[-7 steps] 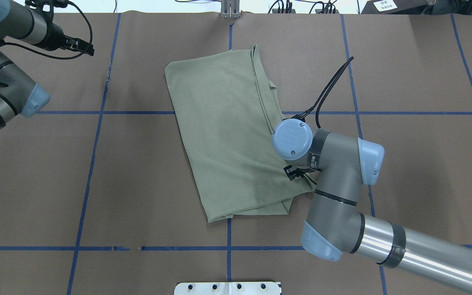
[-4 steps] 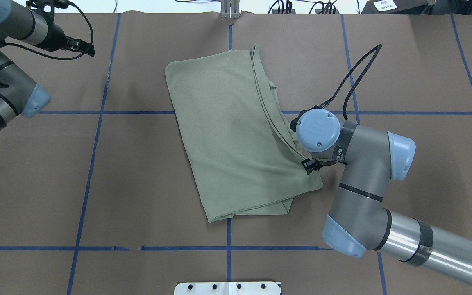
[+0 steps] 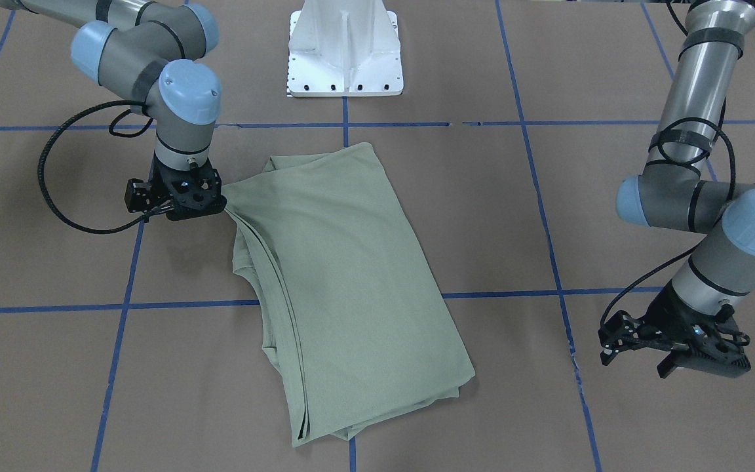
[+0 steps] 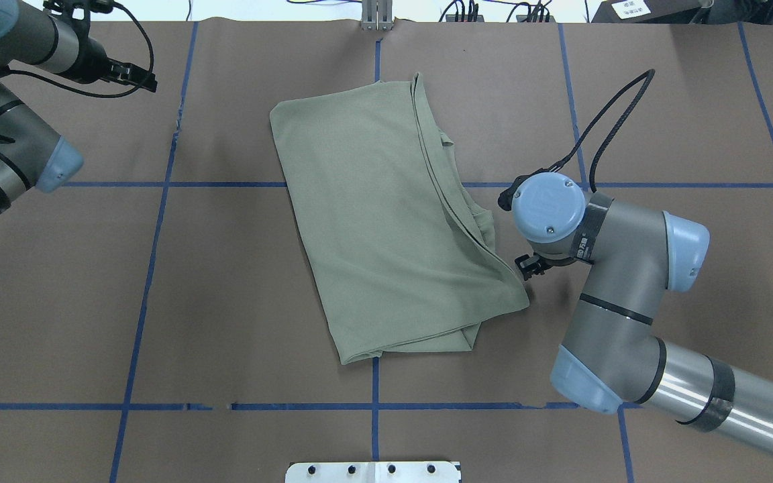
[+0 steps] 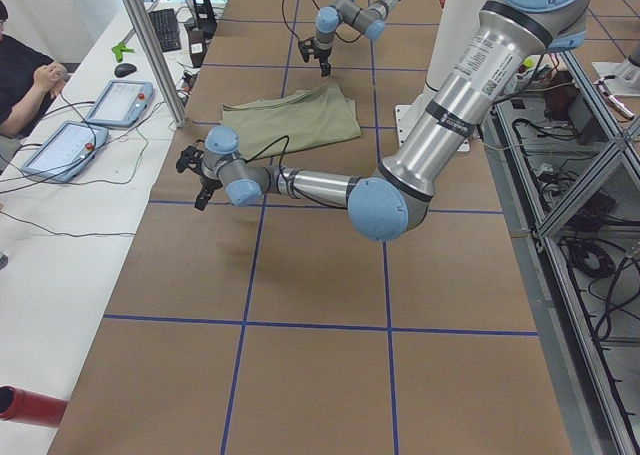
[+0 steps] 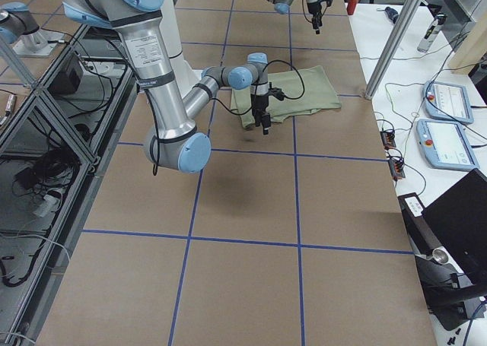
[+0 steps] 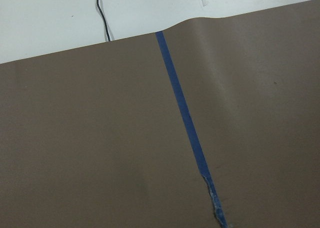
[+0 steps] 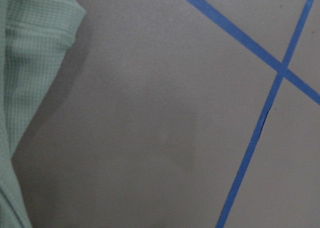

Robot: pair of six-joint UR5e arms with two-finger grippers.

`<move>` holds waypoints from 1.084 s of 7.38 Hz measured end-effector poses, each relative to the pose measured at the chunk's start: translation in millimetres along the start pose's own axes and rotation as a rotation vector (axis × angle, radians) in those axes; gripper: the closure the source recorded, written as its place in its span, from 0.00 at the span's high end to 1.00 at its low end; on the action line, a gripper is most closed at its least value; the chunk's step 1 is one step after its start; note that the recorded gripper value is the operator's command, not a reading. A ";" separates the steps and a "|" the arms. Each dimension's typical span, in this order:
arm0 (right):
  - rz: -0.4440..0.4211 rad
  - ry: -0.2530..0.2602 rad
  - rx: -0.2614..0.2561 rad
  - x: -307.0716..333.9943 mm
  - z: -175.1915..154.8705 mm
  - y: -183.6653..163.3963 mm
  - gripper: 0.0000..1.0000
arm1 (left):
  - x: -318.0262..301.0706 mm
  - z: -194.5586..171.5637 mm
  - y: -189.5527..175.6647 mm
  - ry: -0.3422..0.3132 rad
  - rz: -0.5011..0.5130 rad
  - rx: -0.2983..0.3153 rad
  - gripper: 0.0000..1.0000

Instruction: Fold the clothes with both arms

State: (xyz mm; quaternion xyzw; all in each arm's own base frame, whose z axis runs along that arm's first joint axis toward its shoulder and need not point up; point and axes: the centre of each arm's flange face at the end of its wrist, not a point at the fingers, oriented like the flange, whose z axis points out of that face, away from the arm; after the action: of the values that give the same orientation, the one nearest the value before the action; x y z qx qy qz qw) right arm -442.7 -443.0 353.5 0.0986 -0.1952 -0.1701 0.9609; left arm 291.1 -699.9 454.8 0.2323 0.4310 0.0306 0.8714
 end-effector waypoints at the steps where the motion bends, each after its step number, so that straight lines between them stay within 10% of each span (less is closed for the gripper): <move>1: 0.033 -0.097 0.038 10.2 -14.6 -12.7 1.00 | 16.3 -9.7 0.7 0.056 -0.053 -0.016 1.00; 5: 0.280 -0.417 0.172 9.5 -57.4 -29.2 1.00 | 162.2 -53.4 95.1 0.284 -0.327 -0.112 1.00; 8: 0.435 -0.556 0.212 9.5 -66.2 -24.4 1.00 | 285.4 -59.6 209.9 0.353 -0.548 -0.211 1.00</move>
State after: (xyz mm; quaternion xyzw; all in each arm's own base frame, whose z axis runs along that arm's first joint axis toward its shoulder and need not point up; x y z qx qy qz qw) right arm -414.5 -460.8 290.6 0.1036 -0.4816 0.0391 0.8693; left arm 455.1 -418.1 304.0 0.0073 0.6160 -0.1204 0.7785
